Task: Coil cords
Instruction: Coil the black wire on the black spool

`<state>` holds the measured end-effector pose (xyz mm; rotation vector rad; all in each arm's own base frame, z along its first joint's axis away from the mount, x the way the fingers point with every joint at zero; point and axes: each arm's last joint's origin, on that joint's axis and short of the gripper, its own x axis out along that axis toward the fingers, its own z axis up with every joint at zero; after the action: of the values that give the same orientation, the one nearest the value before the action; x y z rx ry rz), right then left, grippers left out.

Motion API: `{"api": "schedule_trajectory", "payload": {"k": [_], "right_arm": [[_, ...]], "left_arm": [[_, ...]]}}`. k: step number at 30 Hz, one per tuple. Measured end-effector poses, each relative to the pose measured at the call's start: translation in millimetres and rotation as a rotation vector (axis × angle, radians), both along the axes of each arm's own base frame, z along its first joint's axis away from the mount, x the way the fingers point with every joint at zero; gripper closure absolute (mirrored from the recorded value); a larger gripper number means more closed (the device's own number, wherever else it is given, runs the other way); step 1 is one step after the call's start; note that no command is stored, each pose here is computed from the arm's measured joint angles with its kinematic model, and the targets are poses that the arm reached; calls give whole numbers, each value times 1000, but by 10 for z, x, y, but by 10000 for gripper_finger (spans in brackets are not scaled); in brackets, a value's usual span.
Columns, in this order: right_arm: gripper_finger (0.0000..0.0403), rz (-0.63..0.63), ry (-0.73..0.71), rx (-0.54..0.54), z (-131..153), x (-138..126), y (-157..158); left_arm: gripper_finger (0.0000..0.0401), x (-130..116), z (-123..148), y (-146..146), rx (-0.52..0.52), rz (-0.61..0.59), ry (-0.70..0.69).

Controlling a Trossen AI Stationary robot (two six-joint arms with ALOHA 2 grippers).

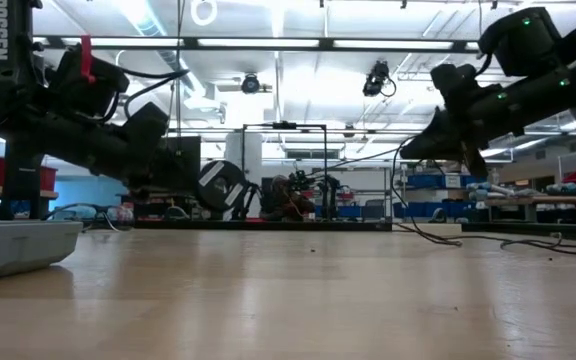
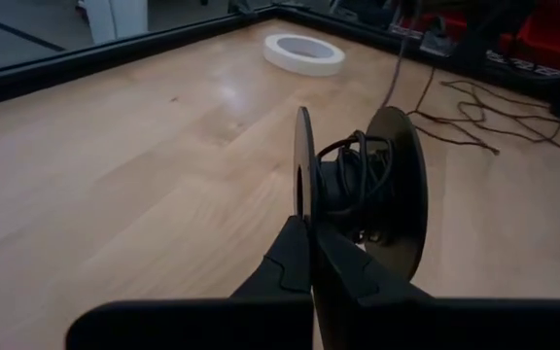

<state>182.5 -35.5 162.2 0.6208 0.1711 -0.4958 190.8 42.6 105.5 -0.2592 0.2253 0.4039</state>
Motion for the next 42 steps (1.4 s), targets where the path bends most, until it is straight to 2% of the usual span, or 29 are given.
{"api": "schedule_trajectory", "payload": {"k": [5,15,19,22,25,30,33,37,42], "right_arm": [[382,63,0,28,-16,17,29],[297,126,39,33,-69,42,116],[279,143,57,10,-38,153,123],[278,180,100,-60,19,377,126],[281,227,170,-151,31,709,118],[286,335,363,-280,-81,1304,52],[292,370,485,-289,-155,1575,-55],[298,494,579,-259,-226,1829,-180],[310,551,718,-231,-349,1951,-306]], "left_arm": [[401,-9,-21,6,2,25,24],[401,-26,-60,10,-3,52,64],[401,-26,-57,13,0,63,62],[401,-23,-53,14,3,62,58],[401,-22,-50,14,3,63,56],[401,-22,-50,14,4,63,56],[401,-22,-49,14,1,64,54],[401,-21,-49,13,-1,58,52],[401,-21,-48,12,-1,55,52]]}}
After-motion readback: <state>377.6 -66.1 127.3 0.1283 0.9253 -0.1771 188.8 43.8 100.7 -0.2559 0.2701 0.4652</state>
